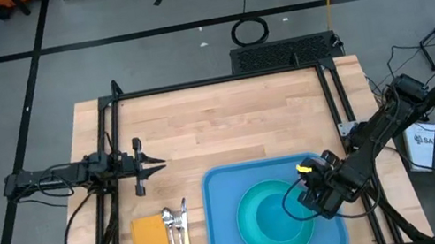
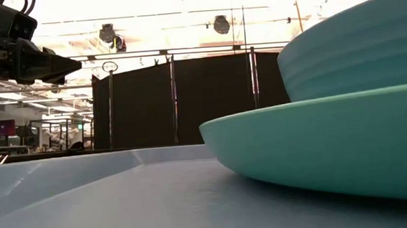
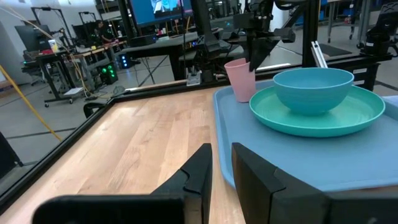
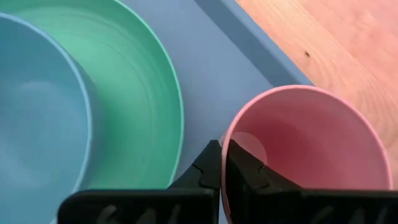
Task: Set up tray
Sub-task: Put the pink cup on the blue serving tray at the top right of the light blue plate
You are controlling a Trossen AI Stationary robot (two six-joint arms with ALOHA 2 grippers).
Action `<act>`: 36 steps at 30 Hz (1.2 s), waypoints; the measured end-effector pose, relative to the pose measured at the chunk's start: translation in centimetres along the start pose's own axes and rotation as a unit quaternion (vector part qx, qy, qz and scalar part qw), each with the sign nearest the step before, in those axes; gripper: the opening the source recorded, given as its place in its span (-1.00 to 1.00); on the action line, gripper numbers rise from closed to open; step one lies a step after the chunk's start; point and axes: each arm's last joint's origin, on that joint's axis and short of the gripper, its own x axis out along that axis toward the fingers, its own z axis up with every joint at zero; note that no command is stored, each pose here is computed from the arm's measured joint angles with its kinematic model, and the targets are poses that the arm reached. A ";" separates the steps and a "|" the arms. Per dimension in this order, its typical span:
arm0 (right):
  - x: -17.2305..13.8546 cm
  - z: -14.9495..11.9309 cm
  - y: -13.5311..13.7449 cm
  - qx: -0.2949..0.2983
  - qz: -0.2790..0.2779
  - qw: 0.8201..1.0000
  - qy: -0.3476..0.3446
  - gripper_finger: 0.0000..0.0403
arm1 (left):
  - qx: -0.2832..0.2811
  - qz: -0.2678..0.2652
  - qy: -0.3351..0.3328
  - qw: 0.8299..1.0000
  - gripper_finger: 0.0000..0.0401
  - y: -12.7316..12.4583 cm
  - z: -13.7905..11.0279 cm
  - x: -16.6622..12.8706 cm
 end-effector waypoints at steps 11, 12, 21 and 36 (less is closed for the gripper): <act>0.0 0.0 0.2 0.000 0.012 1.000 -0.001 -0.97 | 0.000 0.000 0.000 1.000 -0.67 0.0 0.0 0.0; 0.0 0.0 0.3 -0.001 0.016 1.000 -0.001 -0.97 | 0.000 0.000 0.000 1.000 -0.67 0.0 0.0 0.0; 0.0 0.1 0.6 -0.008 0.030 0.999 -0.003 -0.91 | 0.000 0.000 0.000 1.000 -0.67 0.0 0.0 0.0; 0.0 0.1 0.6 -0.014 0.030 0.999 -0.003 -0.56 | 0.000 0.000 0.000 1.000 -0.67 0.0 0.0 0.0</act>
